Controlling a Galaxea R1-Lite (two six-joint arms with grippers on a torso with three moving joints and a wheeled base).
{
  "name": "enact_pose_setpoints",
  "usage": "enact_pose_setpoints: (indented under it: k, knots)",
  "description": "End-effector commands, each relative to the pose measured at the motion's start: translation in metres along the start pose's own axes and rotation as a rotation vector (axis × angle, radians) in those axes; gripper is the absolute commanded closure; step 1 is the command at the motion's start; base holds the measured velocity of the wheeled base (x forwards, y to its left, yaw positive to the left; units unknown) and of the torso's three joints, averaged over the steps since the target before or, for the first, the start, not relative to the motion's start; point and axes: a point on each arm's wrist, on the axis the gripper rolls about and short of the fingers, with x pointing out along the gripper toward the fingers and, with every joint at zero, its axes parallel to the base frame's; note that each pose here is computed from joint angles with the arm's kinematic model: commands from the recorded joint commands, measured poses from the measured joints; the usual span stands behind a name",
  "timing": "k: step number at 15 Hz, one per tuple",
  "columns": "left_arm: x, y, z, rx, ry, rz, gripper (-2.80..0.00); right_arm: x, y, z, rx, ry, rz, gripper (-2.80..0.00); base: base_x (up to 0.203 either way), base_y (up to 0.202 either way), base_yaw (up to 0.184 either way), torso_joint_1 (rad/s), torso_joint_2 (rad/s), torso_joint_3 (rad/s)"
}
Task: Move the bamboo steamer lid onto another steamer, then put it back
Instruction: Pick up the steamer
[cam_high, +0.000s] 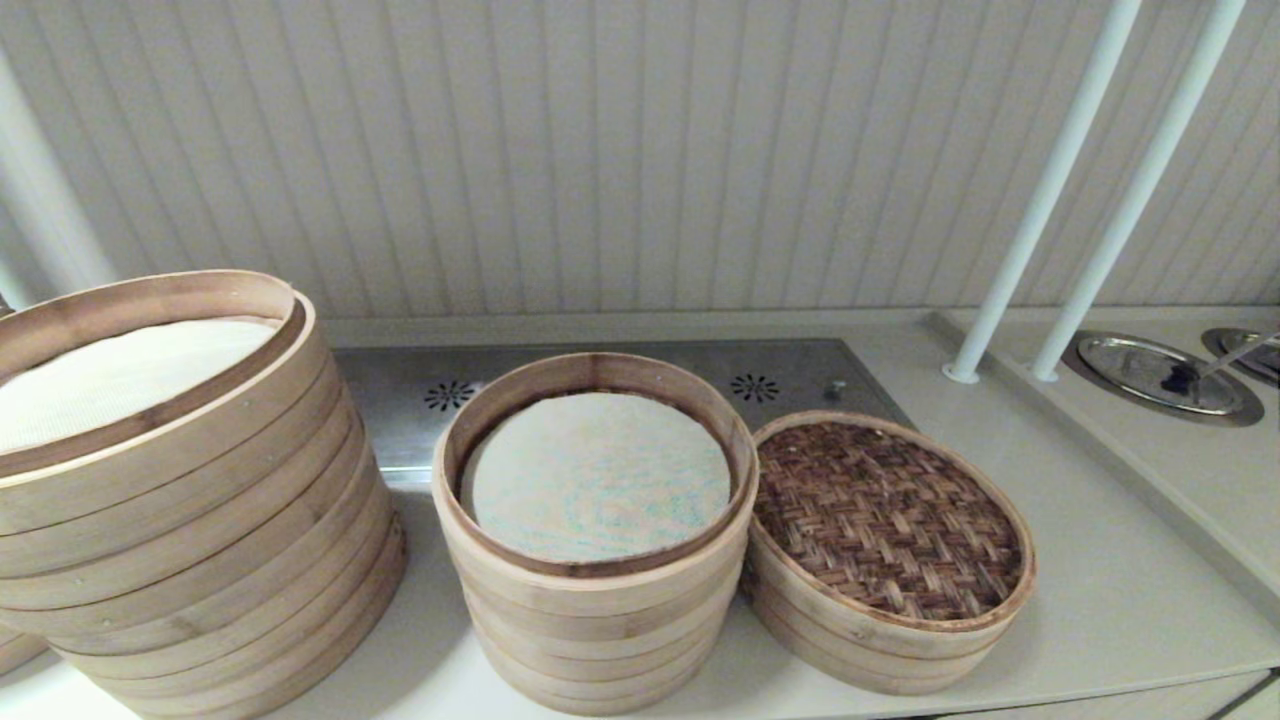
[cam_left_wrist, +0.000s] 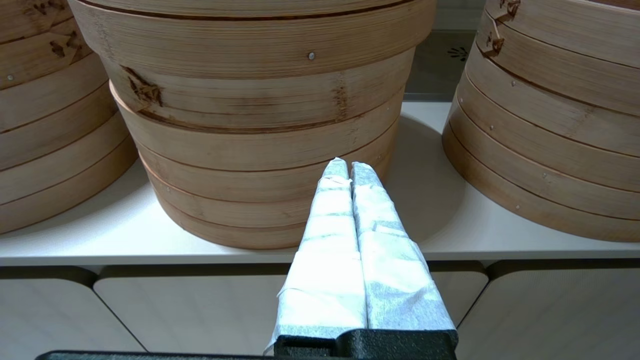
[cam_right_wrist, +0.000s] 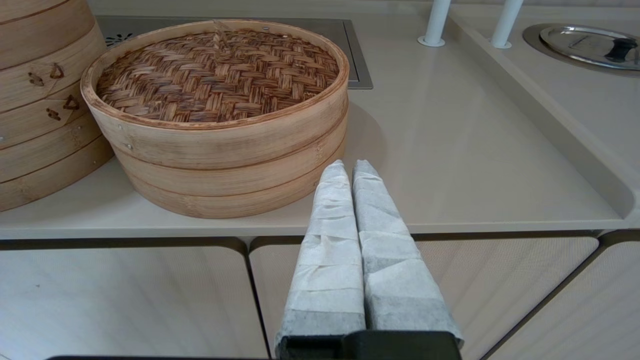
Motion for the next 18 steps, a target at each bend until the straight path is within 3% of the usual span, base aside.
enact_pose_setpoints:
  k: [1, 4, 8, 13, 16, 18]
  knots:
    - [0.0, 0.0, 0.0, 0.0, -0.001, 0.001, 0.0, 0.0, 0.0, 0.0, 0.001, 0.001, -0.001, 0.0, 0.0, 0.0, 0.0, 0.0, 0.0, 0.0]
    - [0.0, 0.0, 0.0, -0.002, -0.001, 0.001, 0.0, -0.002, 0.0, 0.004, 0.0, -0.009, 0.002, 0.0, 0.0, 0.0, 0.0, 0.0, 0.0, 0.0]
    - [0.0, 0.0, 0.0, -0.001, -0.001, 0.001, 0.0, -0.017, 0.002, 0.073, 0.002, -0.032, 0.131, 0.0, 0.0, 0.0, 0.0, 0.0, 0.0, 0.0]
    - [0.0, 0.0, 0.0, -0.001, -0.001, 0.001, 0.0, 0.042, 0.005, 0.162, 0.078, 0.18, 0.286, 0.0, 0.0, 0.0, 0.0, 0.0, 0.0, 0.0]
    - [0.0, 0.0, 0.0, 0.0, 0.001, 0.001, 0.0, 0.096, 0.007, 0.185, 0.113, 0.313, 0.339, 0.0, 0.0, 0.0, 0.0, 0.0, 0.0, 0.0]
    - [0.0, 0.0, 0.0, -0.002, -0.001, 0.001, 0.0, 0.128, 0.011, 0.188, 0.127, 0.397, 0.368, 0.0, 0.0, 0.0, 0.0, 0.0, 0.0, 0.0]
